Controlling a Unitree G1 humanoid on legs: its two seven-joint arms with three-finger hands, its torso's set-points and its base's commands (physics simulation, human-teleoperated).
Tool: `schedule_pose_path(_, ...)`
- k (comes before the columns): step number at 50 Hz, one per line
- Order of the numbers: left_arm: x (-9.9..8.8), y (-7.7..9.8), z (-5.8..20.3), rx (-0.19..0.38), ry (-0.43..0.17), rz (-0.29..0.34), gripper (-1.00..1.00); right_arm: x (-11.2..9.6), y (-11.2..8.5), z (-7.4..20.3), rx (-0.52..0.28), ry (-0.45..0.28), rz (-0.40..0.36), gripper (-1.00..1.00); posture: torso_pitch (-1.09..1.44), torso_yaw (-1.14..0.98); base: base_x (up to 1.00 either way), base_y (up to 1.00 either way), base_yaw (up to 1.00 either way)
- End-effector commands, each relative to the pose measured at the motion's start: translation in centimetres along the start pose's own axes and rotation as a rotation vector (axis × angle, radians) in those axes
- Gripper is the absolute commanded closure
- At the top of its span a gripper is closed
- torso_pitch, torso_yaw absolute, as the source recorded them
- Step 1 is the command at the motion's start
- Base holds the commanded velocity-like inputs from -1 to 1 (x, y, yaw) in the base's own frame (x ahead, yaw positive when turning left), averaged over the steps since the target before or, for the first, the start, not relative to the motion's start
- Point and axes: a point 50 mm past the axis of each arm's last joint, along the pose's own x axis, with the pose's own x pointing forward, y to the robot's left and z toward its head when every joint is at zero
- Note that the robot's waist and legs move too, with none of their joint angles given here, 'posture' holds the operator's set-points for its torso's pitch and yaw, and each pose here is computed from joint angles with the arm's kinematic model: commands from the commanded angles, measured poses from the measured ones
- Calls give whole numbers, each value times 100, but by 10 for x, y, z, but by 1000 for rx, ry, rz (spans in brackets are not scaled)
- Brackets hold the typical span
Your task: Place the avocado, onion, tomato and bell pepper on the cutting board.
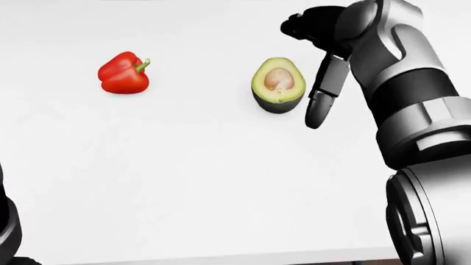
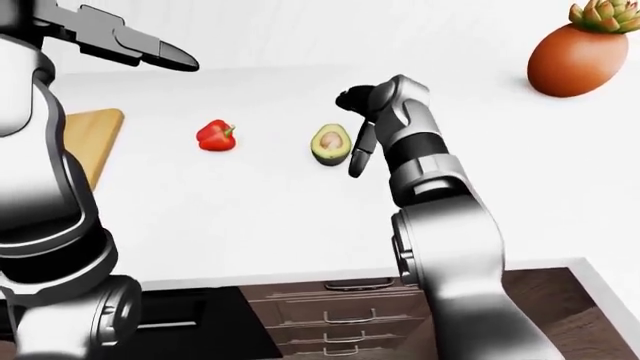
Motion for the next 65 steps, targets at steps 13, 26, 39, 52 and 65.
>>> schedule_pose_path(13, 1, 10, 9, 10, -51, 43, -100, -6, -9, 27, -67, -53, -81, -100, 0, 0, 0, 0, 0)
schedule_pose_path(26, -2, 9, 5, 11, -44, 43, -100, 8, 11, 22, -39, -42, -34, -100, 0, 0, 0, 0, 0)
schedule_pose_path(39, -2, 10, 2, 14, -43, 41, -100, 15, 20, 8, -28, -6, -32, 100, 0, 0, 0, 0, 0)
schedule_pose_path(52, -3, 9, 2, 15, -45, 40, -100, 7, 2, 14, 39, -77, -184, 100, 0, 0, 0, 0, 0)
schedule_pose_path(65, 8, 9, 7, 26, -56, 38, -100, -33, -53, 31, 203, -192, -458, 100, 0, 0, 0, 0, 0)
